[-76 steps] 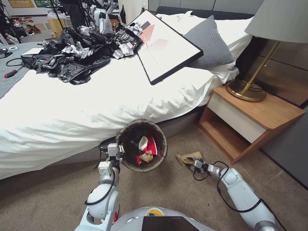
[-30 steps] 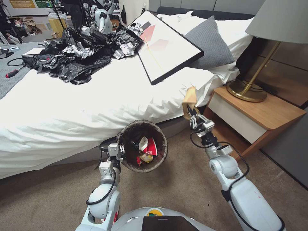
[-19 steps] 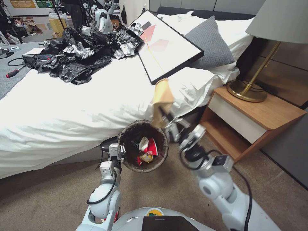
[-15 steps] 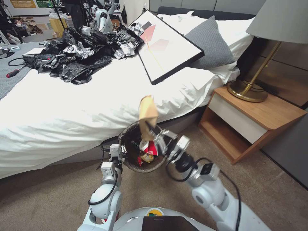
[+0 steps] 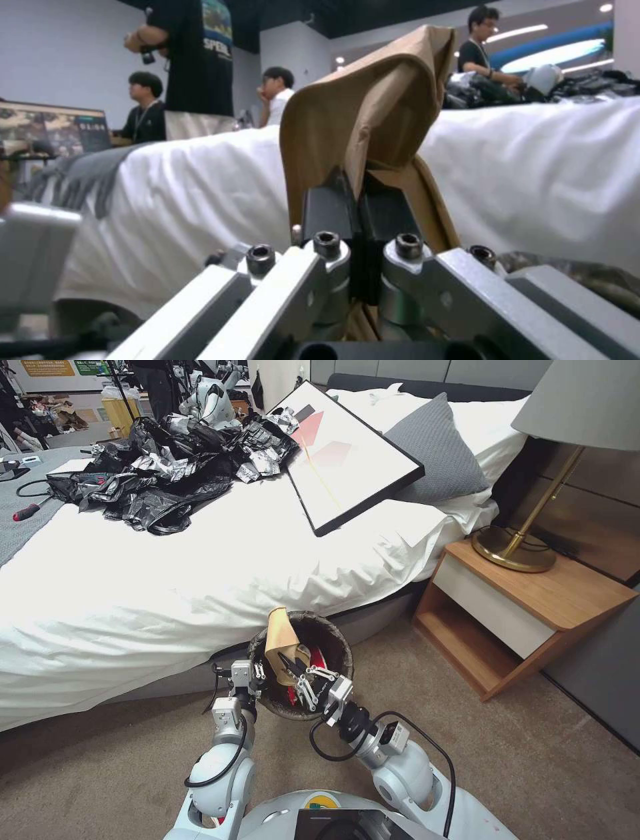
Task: Pick up the trash bin, then pick up the garbage from the floor and place it into the trash bin.
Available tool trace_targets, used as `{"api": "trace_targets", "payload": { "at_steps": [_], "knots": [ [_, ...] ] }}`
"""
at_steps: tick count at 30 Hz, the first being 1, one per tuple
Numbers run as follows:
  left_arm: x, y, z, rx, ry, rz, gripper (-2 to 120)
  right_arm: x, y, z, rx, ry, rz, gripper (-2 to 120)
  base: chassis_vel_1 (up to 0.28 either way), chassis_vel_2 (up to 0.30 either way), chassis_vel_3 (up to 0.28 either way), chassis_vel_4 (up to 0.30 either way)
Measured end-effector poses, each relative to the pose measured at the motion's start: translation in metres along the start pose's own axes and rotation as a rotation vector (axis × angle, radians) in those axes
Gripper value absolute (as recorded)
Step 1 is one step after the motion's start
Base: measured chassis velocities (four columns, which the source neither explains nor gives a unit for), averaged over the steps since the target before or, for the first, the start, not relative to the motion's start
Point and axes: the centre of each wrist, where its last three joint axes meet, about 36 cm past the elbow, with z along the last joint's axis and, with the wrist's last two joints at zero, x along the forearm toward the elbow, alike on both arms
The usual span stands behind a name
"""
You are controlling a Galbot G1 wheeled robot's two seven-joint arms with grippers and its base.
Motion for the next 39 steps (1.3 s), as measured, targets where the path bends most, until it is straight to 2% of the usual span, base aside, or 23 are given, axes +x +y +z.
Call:
{"api": "trace_targets", "payload": {
  "at_steps": [8, 11, 14, 17, 19, 20, 22, 23, 25, 26, 28, 29, 30, 33, 34, 37, 39],
  "knots": [
    [0.0, 0.0, 0.0, 0.0, -0.001, 0.0, 3, 0.0, -0.001, 0.003, 0.001, 0.002, 0.004, 0, 0.0, 0.0, 0.0, 0.0],
    [0.001, 0.0, -0.001, 0.002, -0.002, 0.001, 3, 0.0, -0.008, 0.013, 0.009, 0.015, 0.019, -1, 0.0, 0.0, 0.0, 0.0],
    [0.001, -0.001, -0.001, 0.004, -0.002, 0.005, 3, 0.0, -0.022, 0.028, 0.054, 0.044, 0.057, 14, 0.0, 0.0, 0.0, 0.0],
    [0.002, -0.001, -0.001, 0.005, -0.002, 0.006, 3, 0.002, -0.027, 0.034, 0.092, 0.06, 0.072, 21, 0.0, 0.0, 0.0, 0.0],
    [0.001, 0.0, -0.002, 0.007, -0.004, 0.007, 3, 0.006, -0.029, 0.036, 0.119, 0.08, 0.075, 32, 0.0, 0.0, 0.0, 0.0],
    [0.001, 0.0, -0.002, 0.007, -0.004, 0.007, 3, 0.006, -0.029, 0.036, 0.119, 0.08, 0.075, 32, 0.0, 0.0, 0.0, 0.0],
    [0.001, 0.0, -0.002, 0.011, -0.005, 0.008, 3, 0.007, -0.031, 0.035, 0.125, 0.082, 0.076, 43, 0.0, 0.0, 0.0, 0.0],
    [0.001, 0.0, -0.002, 0.011, -0.005, 0.008, 3, 0.007, -0.031, 0.035, 0.125, 0.082, 0.076, 43, 0.0, 0.0, 0.0, 0.0],
    [0.001, 0.0, -0.002, 0.012, -0.005, 0.008, 3, 0.007, -0.033, 0.034, 0.133, 0.083, 0.072, 53, 0.0, 0.0, 0.0, 0.0],
    [0.001, 0.0, -0.002, 0.012, -0.005, 0.008, 3, 0.007, -0.033, 0.034, 0.133, 0.083, 0.072, 53, 0.0, 0.0, 0.0, 0.0],
    [0.001, 0.001, -0.003, 0.013, -0.006, 0.009, 3, 0.007, -0.033, 0.032, 0.134, 0.08, 0.071, 61, 0.0, 0.0, 0.0, 0.0],
    [0.001, 0.001, -0.003, 0.015, -0.007, 0.009, 3, 0.008, -0.032, 0.032, 0.133, 0.081, 0.07, 69, 0.0, 0.0, 0.0, 0.0],
    [0.001, 0.001, -0.003, 0.015, -0.007, 0.009, 3, 0.008, -0.032, 0.032, 0.133, 0.081, 0.07, 69, 0.0, 0.0, 0.0, 0.0],
    [0.001, 0.001, -0.004, 0.017, -0.009, 0.01, 3, 0.011, -0.035, 0.029, 0.144, 0.087, 0.064, 82, 0.0, 0.0, 0.0, 0.0],
    [0.001, 0.001, -0.004, 0.017, -0.009, 0.01, 3, 0.011, -0.035, 0.029, 0.144, 0.087, 0.064, 82, 0.0, 0.0, 0.0, 0.0],
    [0.001, 0.001, -0.005, 0.016, -0.01, 0.01, 3, 0.012, -0.036, 0.028, 0.147, 0.088, 0.06, 96, 0.0, 0.0, 0.0, 0.0],
    [0.001, 0.001, -0.006, 0.016, -0.011, 0.011, 3, 0.013, -0.036, 0.028, 0.148, 0.089, 0.059, 99, 0.0, 0.0, 0.0, 0.0]
  ]
}}
